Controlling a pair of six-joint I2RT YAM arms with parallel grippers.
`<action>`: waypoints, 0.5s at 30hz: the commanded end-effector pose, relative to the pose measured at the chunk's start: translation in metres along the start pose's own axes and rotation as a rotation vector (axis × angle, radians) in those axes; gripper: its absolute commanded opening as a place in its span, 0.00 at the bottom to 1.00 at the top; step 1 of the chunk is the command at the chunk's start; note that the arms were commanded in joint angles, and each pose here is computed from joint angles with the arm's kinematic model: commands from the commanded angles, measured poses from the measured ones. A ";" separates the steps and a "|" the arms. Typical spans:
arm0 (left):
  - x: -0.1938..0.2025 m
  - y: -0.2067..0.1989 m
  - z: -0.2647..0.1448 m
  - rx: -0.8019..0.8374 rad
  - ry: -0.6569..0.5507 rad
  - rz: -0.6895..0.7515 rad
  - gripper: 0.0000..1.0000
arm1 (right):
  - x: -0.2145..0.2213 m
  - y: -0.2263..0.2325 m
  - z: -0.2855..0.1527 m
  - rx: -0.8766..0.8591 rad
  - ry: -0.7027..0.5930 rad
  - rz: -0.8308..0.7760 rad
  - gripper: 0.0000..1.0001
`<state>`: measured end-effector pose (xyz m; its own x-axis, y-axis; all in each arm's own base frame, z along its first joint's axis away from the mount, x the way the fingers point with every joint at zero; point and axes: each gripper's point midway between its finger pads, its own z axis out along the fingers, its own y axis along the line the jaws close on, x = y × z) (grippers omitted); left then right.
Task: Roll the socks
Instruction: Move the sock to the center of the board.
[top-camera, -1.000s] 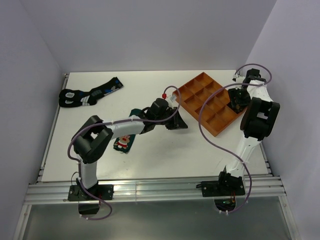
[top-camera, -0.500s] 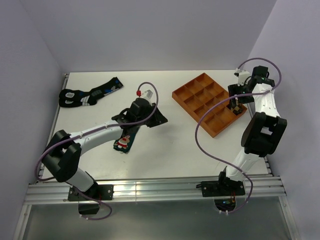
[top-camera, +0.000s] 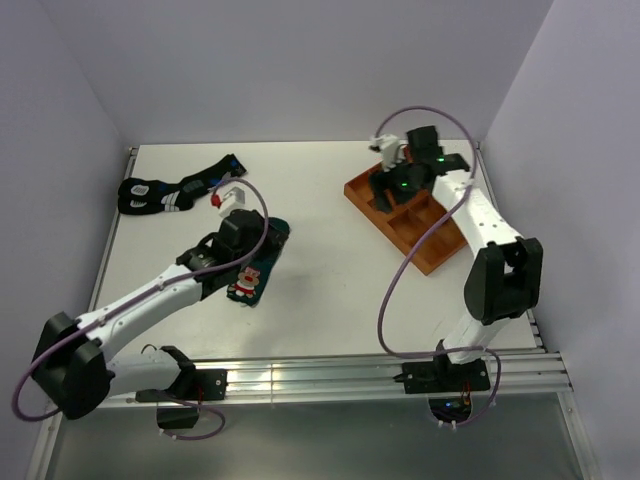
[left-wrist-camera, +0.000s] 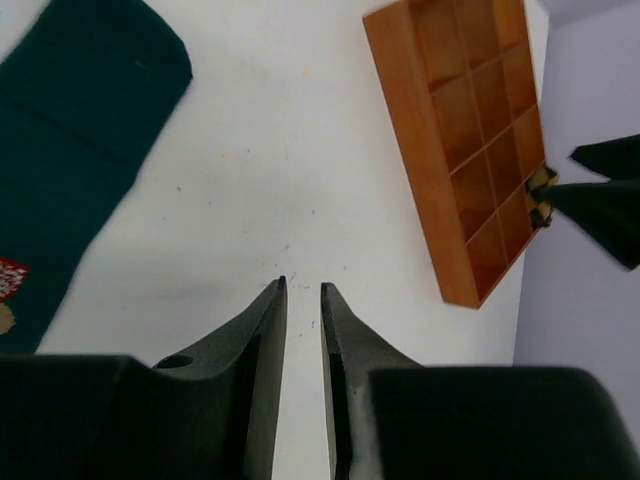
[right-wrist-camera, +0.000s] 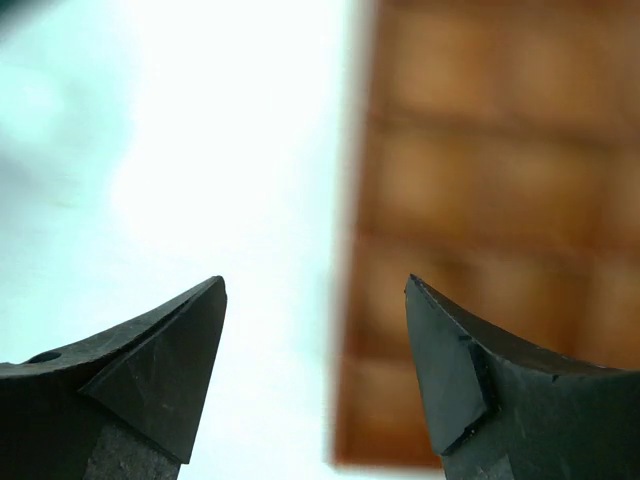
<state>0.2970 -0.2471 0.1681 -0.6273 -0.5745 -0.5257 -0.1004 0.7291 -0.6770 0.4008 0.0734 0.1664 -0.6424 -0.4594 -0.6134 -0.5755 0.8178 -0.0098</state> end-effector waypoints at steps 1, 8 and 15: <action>-0.036 0.009 -0.029 -0.061 -0.160 -0.082 0.25 | -0.042 0.064 0.005 -0.115 -0.128 -0.030 0.79; -0.093 0.020 -0.102 -0.110 -0.384 -0.172 0.26 | -0.074 0.201 0.052 -0.277 -0.197 -0.140 0.77; -0.133 0.004 -0.166 -0.051 -0.496 -0.204 0.28 | -0.054 0.306 0.093 -0.362 -0.162 -0.244 0.73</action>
<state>0.2587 -0.1301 0.3028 -0.2272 -0.7955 -0.5618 -0.1863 0.6017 -0.7766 0.3099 0.3533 0.1301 -0.4109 -0.5709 -0.7108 -0.8651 0.4902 0.1064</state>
